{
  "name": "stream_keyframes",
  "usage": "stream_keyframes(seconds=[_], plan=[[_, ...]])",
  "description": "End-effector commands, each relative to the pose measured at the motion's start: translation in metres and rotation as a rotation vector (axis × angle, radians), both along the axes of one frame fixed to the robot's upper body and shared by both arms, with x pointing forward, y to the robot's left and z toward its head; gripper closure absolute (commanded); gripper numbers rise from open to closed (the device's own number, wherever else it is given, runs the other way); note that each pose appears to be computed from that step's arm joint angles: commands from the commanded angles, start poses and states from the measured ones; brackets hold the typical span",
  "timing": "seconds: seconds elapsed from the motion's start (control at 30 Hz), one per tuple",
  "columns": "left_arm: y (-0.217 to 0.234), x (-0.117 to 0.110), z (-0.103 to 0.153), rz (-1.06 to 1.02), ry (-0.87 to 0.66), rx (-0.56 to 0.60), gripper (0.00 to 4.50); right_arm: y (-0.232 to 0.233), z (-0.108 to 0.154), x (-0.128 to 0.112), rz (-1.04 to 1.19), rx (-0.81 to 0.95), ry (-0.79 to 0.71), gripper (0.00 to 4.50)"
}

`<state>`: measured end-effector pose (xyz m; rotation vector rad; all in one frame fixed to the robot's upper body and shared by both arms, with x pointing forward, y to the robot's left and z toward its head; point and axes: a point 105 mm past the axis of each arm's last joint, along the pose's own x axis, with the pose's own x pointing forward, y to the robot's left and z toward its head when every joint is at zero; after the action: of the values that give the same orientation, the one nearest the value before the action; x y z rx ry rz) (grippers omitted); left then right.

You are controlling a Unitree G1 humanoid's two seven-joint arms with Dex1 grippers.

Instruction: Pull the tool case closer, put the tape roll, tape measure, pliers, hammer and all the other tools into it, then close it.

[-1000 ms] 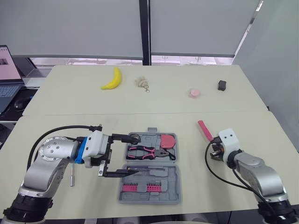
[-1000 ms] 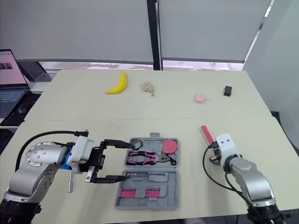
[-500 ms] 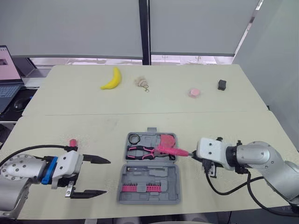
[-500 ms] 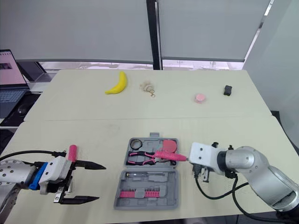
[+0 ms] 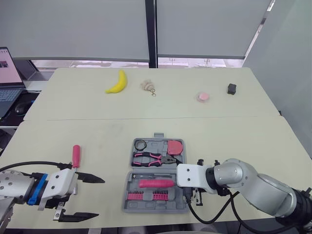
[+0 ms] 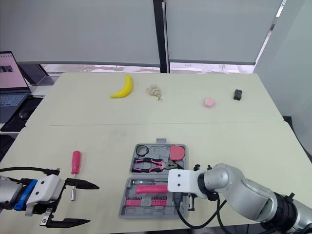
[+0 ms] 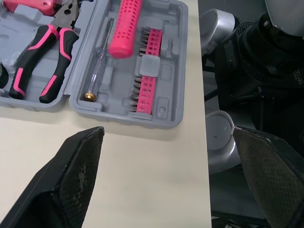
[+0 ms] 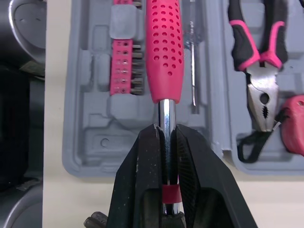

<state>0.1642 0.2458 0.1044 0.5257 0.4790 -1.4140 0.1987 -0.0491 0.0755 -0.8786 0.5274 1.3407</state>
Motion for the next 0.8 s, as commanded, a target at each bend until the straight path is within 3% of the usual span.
stream_keyframes(seconds=[0.03, 0.8], plan=[[0.002, 0.0, 0.005, -0.012, -0.016, 0.033, 0.0, 0.012, 0.005, 0.002, 0.04, 0.006, -0.052, 4.3], [0.0, -0.002, 0.0, -0.029, -0.011, 0.037, 0.0, 0.049, -0.016, 0.018, 0.054, 0.005, -0.052, 4.3]])
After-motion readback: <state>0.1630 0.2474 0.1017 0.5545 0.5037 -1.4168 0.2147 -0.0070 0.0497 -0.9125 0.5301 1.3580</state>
